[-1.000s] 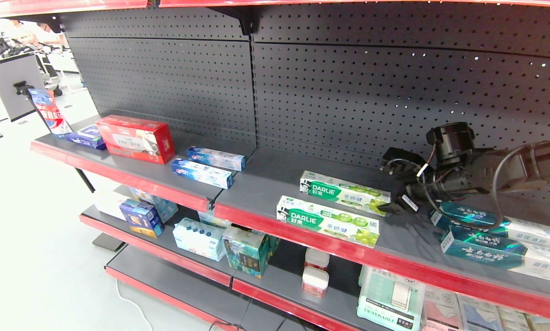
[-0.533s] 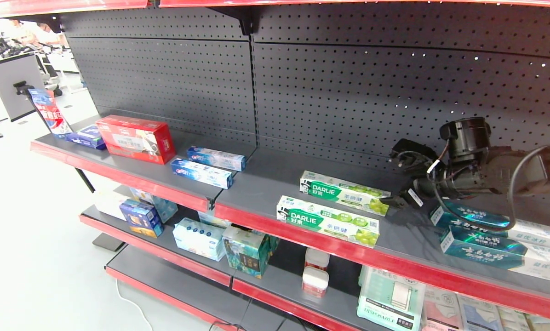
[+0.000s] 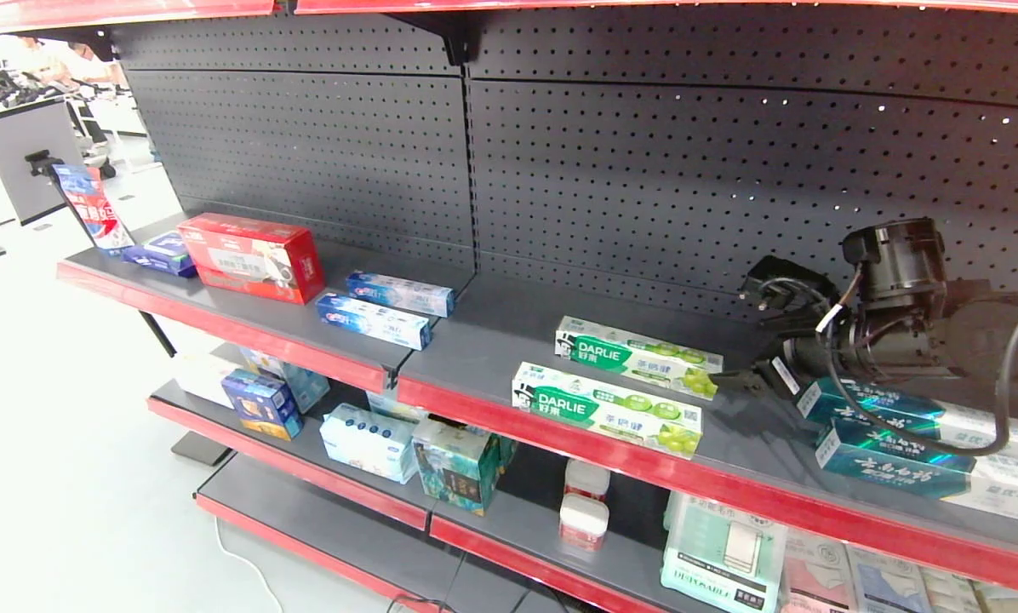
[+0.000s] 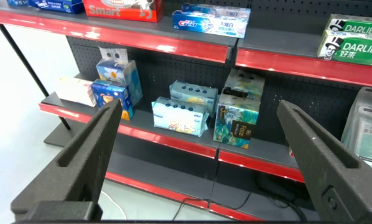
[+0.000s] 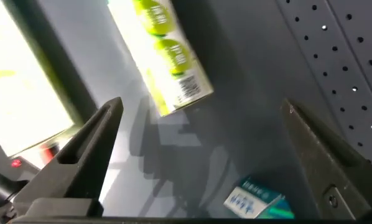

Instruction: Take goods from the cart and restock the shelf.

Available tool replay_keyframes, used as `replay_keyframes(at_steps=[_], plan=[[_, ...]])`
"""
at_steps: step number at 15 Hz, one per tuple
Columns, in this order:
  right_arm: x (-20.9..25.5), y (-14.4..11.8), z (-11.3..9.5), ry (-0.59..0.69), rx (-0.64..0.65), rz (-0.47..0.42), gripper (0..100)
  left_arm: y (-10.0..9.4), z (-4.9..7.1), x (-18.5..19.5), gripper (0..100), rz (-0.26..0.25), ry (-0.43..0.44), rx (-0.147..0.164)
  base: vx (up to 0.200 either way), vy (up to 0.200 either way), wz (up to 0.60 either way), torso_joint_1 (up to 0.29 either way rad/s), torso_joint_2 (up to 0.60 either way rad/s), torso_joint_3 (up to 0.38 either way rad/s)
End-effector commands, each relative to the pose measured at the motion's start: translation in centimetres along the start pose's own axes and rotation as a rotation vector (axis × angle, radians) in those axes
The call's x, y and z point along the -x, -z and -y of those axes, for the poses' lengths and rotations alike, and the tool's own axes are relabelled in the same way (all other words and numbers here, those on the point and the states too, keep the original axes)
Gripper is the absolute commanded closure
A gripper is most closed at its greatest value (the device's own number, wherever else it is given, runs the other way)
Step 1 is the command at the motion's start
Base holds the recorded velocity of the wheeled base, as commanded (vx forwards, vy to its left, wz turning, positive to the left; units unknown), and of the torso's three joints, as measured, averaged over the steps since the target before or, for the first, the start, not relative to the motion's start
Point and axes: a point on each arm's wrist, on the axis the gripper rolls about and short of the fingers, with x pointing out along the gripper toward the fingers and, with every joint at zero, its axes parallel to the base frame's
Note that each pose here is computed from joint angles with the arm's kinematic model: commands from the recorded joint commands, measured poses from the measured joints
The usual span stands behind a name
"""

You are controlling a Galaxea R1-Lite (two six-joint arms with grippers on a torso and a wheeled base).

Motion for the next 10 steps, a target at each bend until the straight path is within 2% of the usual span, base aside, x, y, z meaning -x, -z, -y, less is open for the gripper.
replay_keyframes(at_steps=[1, 4, 10], plan=[[1.7, 0.0, -0.6, 0.003, -0.003, 0.02, 0, 0.0, 0.0, 0.0, 0, 0.0, 0.0, 0.0, 0.0, 0.0, 0.0, 0.0, 0.0, 0.0], [2.3, 0.5, -1.6, 0.02, -0.031, 0.064, 0, 0.0, 0.0, 0.0, 0, 0.0, 0.0, 0.0, 0.0, 0.0, 0.0, 0.0, 0.0, 0.0], [3.3, 1.1, -2.2, 0.029, -0.072, 0.071, 0, 0.0, 0.0, 0.0, 0, 0.0, 0.0, 0.0, 0.0, 0.0, 0.0, 0.0, 0.0, 0.0]])
